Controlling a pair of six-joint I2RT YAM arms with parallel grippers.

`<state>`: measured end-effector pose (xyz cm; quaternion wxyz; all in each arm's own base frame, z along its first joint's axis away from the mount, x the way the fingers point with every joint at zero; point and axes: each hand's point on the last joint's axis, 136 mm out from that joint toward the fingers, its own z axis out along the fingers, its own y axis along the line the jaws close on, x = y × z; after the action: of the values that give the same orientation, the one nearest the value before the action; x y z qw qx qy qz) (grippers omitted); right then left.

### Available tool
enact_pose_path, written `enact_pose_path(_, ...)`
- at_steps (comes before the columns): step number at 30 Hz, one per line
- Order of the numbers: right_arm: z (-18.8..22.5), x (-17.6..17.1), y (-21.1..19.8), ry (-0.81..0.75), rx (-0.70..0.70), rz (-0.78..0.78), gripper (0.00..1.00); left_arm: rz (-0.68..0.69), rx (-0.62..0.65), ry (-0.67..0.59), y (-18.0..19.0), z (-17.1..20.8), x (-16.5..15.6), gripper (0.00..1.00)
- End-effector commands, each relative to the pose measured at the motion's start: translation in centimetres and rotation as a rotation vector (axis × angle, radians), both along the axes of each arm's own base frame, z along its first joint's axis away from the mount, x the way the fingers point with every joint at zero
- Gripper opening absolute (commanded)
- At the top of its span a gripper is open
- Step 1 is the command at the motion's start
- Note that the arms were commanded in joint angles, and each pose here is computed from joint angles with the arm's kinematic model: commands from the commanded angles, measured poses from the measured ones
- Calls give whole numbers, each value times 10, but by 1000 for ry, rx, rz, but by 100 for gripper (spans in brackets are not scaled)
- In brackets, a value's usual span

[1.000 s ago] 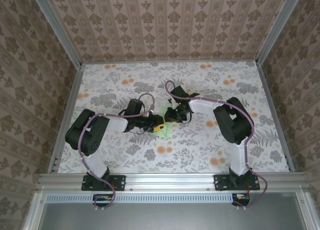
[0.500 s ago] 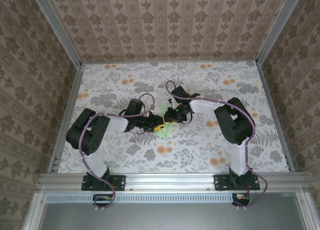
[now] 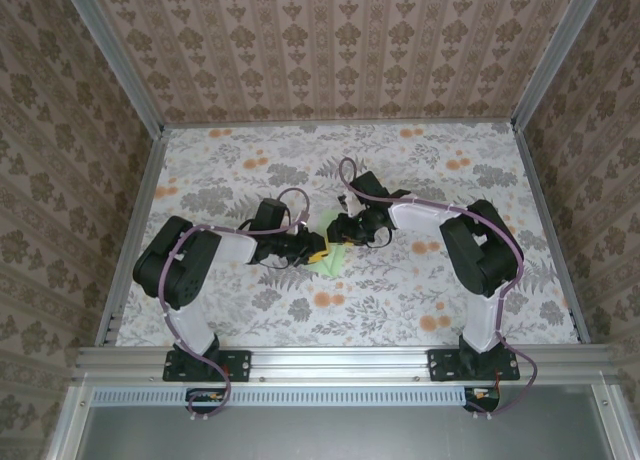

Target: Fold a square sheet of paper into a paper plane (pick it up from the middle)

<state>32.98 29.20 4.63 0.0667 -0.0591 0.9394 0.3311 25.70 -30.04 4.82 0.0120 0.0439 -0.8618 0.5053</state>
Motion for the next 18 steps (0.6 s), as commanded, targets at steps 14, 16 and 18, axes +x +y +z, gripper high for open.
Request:
enact_pose_path(14,-12,-27,2,94,33,67,30,2,6,-16,0,-2,3,17)
enact_pose_path(16,-14,-29,2,98,32,68,27,1,5,-17,0,-1,3,16)
enact_pose_path(18,-14,-29,2,100,34,70,21,2,6,-16,0,-1,3,16)
